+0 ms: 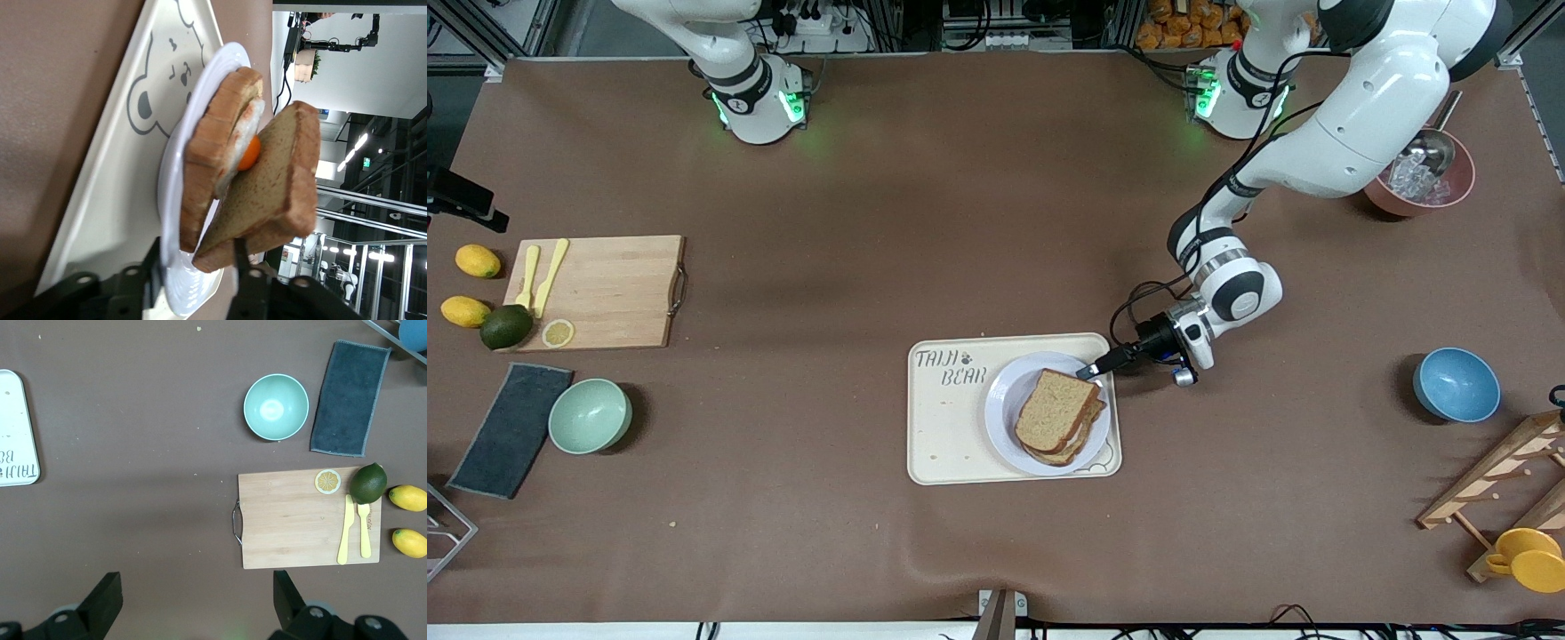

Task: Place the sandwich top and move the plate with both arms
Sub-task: 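Adjust the plate on the tray and open the left gripper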

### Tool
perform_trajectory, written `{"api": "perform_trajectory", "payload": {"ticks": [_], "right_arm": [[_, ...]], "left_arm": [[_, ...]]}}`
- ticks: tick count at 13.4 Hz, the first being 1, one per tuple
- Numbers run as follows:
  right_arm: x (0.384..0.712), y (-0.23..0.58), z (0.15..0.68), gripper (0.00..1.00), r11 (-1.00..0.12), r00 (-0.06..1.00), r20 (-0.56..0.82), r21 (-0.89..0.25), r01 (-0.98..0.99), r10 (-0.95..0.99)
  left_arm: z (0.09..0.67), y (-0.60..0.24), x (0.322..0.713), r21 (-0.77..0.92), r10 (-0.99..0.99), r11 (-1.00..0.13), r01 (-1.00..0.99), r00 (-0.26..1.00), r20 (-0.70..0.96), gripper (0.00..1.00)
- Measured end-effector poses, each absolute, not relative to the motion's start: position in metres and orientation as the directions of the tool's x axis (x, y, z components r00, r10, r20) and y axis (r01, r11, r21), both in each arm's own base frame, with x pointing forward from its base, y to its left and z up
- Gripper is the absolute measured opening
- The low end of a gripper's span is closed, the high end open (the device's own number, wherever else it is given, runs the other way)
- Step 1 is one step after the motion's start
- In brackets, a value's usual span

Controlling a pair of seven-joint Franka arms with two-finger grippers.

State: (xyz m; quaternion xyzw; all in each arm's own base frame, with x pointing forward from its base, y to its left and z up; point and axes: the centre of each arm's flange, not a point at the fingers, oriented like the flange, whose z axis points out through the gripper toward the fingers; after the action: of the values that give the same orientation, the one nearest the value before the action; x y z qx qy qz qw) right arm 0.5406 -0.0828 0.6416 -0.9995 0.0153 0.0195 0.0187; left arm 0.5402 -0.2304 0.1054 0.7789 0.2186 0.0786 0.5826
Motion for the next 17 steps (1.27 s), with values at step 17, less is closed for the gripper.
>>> {"api": "perform_trajectory", "payload": {"ticks": [17], "right_arm": [[0.540, -0.084, 0.641, 1.00, -0.999, 0.999, -0.044, -0.021, -0.031, -0.030]], "left_arm": [[0.245, -0.255, 0.507, 0.799, 0.500, -0.550, 0.243, 0.862, 0.081, 1.00]]}}
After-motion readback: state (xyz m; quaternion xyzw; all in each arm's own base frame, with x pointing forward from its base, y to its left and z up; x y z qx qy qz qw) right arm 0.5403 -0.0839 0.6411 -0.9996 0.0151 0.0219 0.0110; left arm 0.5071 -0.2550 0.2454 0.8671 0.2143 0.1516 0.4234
